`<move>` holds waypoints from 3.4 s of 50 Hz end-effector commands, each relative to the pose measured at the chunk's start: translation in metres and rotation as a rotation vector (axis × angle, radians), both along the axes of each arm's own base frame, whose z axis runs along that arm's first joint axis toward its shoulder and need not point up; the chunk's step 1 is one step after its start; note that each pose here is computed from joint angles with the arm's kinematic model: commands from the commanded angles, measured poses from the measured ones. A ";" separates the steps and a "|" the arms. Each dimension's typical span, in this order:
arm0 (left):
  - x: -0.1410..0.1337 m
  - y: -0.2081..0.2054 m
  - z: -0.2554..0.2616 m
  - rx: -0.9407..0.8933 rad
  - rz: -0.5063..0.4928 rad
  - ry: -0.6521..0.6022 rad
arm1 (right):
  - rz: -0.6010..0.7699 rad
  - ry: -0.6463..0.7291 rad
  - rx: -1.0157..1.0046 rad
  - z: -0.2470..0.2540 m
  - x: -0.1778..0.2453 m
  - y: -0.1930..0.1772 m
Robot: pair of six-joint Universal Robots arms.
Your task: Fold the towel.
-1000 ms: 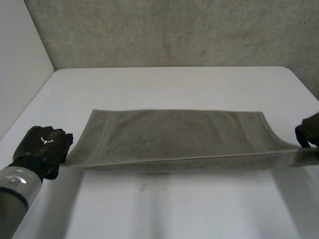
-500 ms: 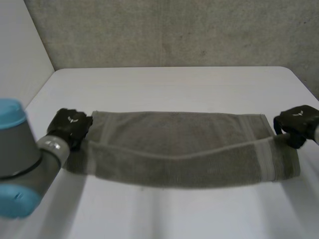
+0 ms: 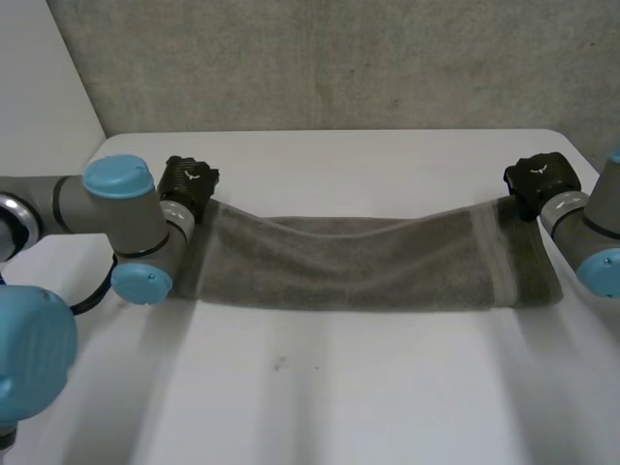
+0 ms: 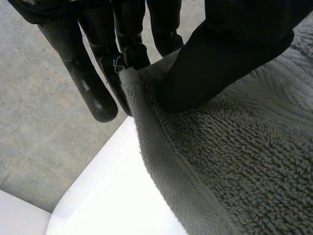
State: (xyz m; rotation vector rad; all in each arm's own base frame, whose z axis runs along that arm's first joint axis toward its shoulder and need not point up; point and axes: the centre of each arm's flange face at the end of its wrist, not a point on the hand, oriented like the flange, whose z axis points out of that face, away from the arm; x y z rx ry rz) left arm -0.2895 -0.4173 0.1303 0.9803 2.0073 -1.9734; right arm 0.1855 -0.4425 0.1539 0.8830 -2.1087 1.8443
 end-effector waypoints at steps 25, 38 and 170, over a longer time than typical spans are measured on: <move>-0.014 -0.014 0.001 -0.058 -0.011 0.033 | -0.037 -0.088 -0.146 0.033 0.003 -0.020; 0.022 0.061 0.072 0.030 0.051 0.154 | -0.026 -0.144 -0.070 0.087 -0.006 0.053; 0.059 0.170 0.053 0.120 0.059 0.343 | 0.143 -0.147 0.202 -0.024 0.022 0.145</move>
